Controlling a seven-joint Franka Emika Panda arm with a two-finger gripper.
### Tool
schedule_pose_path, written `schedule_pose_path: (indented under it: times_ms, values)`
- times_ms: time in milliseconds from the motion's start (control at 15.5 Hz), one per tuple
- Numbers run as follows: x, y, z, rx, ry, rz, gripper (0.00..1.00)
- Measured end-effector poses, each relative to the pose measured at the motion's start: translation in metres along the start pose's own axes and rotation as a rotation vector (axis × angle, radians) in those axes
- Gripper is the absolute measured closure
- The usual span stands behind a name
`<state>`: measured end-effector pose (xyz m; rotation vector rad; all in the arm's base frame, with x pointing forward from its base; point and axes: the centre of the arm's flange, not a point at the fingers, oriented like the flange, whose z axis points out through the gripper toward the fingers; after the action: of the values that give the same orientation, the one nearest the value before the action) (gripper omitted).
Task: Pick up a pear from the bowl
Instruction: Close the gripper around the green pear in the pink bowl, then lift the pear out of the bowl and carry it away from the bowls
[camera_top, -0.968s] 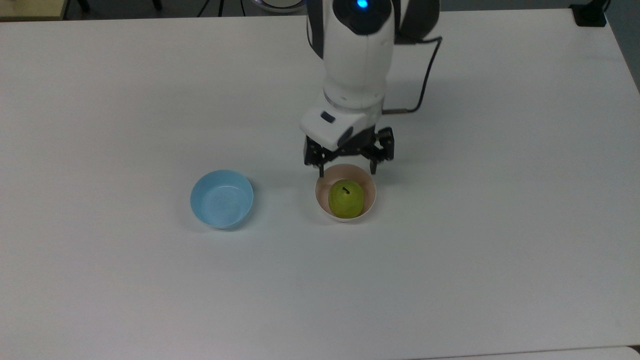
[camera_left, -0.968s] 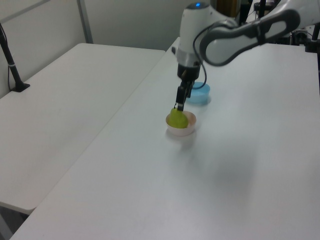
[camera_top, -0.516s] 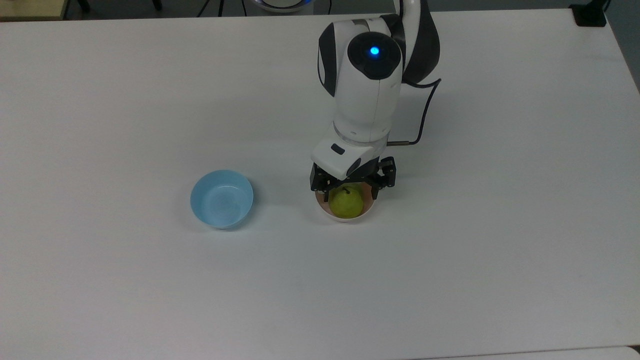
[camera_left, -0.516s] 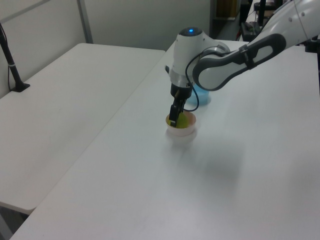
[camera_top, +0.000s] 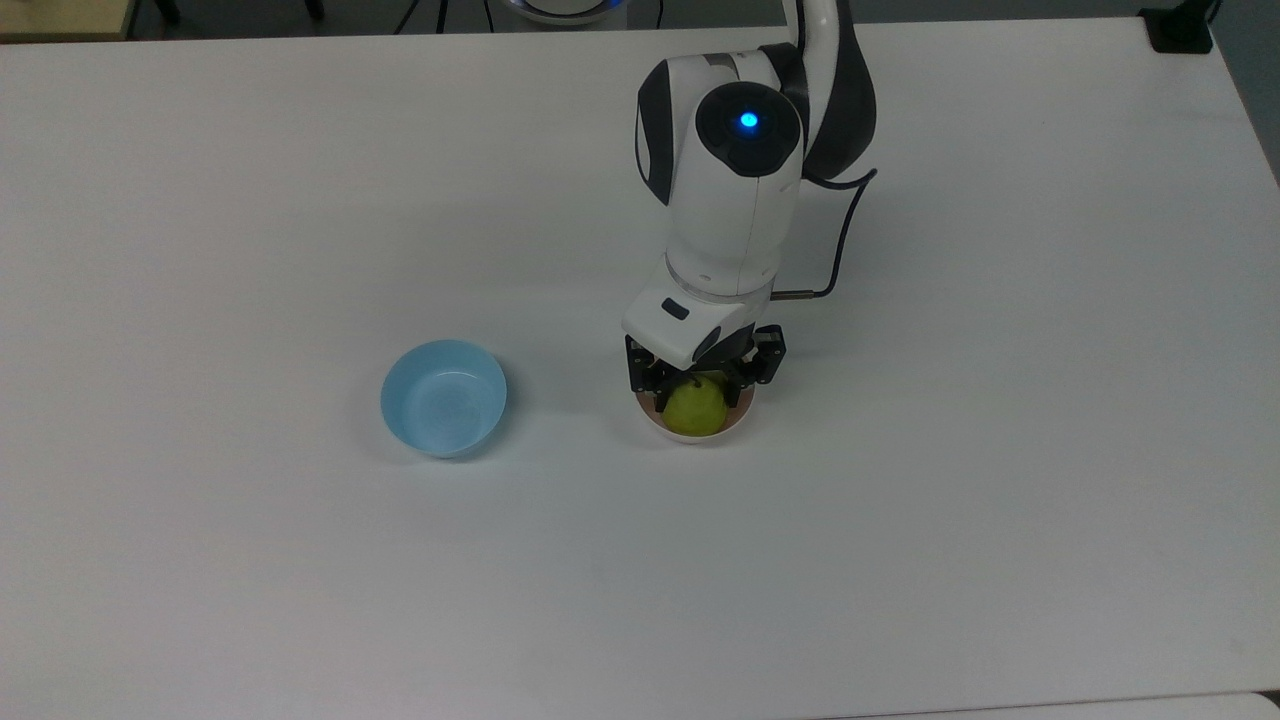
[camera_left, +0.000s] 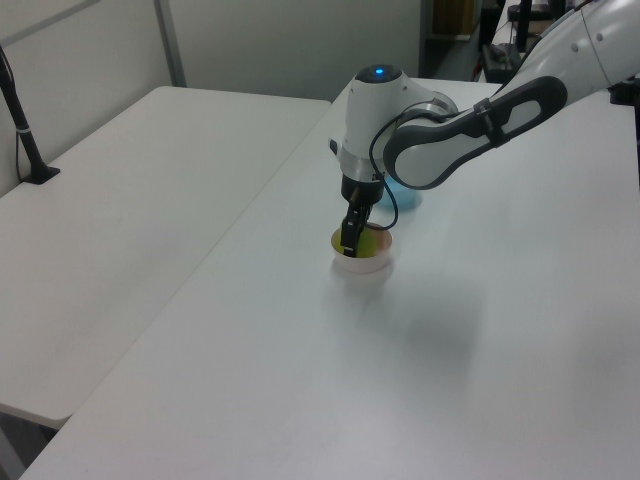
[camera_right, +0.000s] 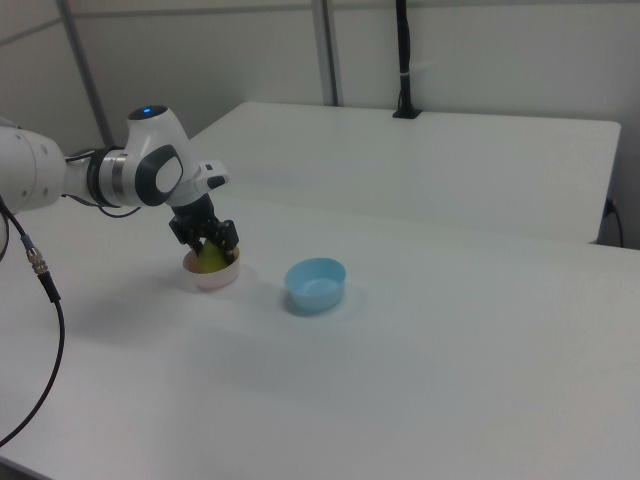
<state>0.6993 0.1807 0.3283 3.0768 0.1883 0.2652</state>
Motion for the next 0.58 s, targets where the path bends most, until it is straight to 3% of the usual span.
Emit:
schedule_pose_path:
  times_ms: [323, 581]
  values:
    - [0.005, 0.001, -0.012, 0.004, 0.022, 0.002, 0.29]
    - [0.010, 0.014, -0.071, 0.033, 0.094, 0.024, 0.29]
